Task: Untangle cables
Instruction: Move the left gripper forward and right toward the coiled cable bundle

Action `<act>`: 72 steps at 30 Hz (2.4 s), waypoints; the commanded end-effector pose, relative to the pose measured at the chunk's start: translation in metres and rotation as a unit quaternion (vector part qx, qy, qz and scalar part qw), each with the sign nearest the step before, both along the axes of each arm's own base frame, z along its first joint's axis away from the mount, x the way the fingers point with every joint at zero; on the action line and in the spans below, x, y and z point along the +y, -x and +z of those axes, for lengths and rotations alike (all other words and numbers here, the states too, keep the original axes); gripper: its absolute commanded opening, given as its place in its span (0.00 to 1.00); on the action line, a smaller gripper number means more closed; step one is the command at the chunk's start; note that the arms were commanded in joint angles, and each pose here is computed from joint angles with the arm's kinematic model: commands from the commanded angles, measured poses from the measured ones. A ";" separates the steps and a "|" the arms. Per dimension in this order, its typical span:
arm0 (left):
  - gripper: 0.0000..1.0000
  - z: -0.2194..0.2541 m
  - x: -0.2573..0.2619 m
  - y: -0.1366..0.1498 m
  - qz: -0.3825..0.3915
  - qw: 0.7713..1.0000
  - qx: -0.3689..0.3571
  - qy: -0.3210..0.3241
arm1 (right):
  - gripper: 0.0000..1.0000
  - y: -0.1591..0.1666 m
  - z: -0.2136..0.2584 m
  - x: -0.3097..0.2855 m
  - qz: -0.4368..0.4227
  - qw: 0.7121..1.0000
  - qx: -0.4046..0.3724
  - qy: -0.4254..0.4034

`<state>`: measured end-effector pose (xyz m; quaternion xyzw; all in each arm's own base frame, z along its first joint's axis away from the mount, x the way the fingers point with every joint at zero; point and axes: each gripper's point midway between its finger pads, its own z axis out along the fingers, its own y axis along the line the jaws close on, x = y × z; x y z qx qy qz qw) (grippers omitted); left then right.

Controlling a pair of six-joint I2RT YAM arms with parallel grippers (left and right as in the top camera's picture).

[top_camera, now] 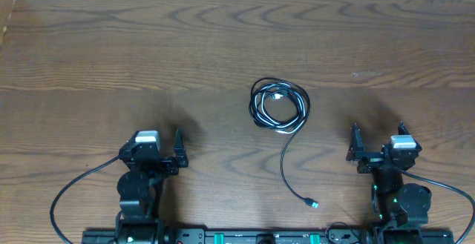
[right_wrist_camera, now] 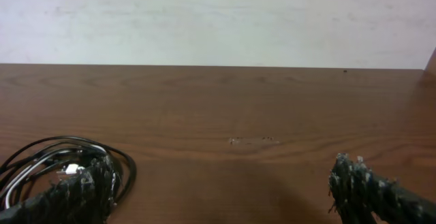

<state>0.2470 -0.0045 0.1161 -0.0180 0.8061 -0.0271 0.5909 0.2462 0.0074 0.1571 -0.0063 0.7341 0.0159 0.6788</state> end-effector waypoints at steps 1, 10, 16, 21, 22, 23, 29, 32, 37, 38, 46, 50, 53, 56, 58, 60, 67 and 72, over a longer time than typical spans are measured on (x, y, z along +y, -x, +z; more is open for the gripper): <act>0.99 0.024 -0.003 -0.004 -0.008 1.000 -0.011 0.006 | 0.99 0.000 -0.002 -0.002 -0.006 1.000 0.001 0.005; 0.99 0.028 -0.009 -0.007 -0.023 0.998 0.062 0.012 | 0.99 0.000 -0.002 -0.002 -0.006 1.000 0.001 0.005; 0.99 0.046 -0.017 -0.009 -0.046 0.996 0.079 0.019 | 0.99 0.000 -0.002 -0.002 -0.006 1.000 0.001 0.005; 0.99 0.062 -0.026 -0.006 -0.070 0.993 0.087 0.030 | 0.99 0.000 -0.002 -0.002 -0.006 1.000 0.001 0.005; 0.99 0.064 -0.026 -0.005 -0.070 0.993 0.089 0.030 | 0.99 0.000 -0.002 -0.002 -0.006 1.000 0.001 0.005; 0.99 0.067 -0.026 -0.004 -0.070 0.993 0.091 0.030 | 0.99 0.000 -0.002 -0.002 -0.006 1.000 0.001 0.005; 0.99 0.091 -0.026 0.003 -0.070 0.993 0.092 0.030 | 0.99 0.000 -0.002 -0.002 -0.006 1.000 0.001 0.005; 0.99 0.107 -0.026 0.005 -0.070 0.993 0.090 0.030 | 0.99 0.000 -0.002 -0.002 -0.006 1.000 0.001 0.005; 0.99 0.125 -0.026 0.007 -0.070 0.991 0.108 0.031 | 0.99 0.000 -0.002 -0.002 -0.006 1.000 0.001 0.005; 1.00 0.126 -0.026 0.007 -0.069 0.990 0.115 0.032 | 0.99 0.000 -0.002 -0.002 -0.006 1.000 0.001 0.005; 0.99 0.127 -0.028 0.003 -0.072 0.979 0.188 0.036 | 0.99 0.000 -0.002 -0.002 -0.006 1.000 0.001 0.005; 1.00 0.121 -0.037 -0.003 -0.088 0.969 0.228 0.034 | 0.99 0.000 -0.002 -0.002 -0.006 1.000 0.001 0.005; 0.99 0.112 -0.048 -0.007 -0.107 0.959 0.259 0.028 | 0.99 0.000 -0.002 -0.002 -0.006 1.000 0.001 0.005; 1.00 0.098 -0.062 -0.011 -0.130 0.948 0.291 0.022 | 0.99 0.000 -0.002 -0.002 -0.006 1.000 0.001 0.005; 0.99 0.089 -0.070 -0.012 -0.141 0.940 0.309 0.017 | 0.99 0.000 -0.002 -0.002 -0.006 1.000 0.001 0.005; 0.99 0.078 -0.078 -0.013 -0.153 0.932 0.330 0.013 | 0.99 0.000 -0.002 -0.002 -0.006 1.000 0.001 0.005; 0.99 0.049 -0.104 -0.012 -0.190 0.904 0.384 -0.007 | 0.99 0.000 -0.002 -0.002 -0.006 1.000 0.001 0.005; 0.99 0.028 -0.122 -0.008 -0.214 0.882 0.419 -0.023 | 0.99 0.000 -0.002 -0.002 -0.006 1.000 0.001 0.005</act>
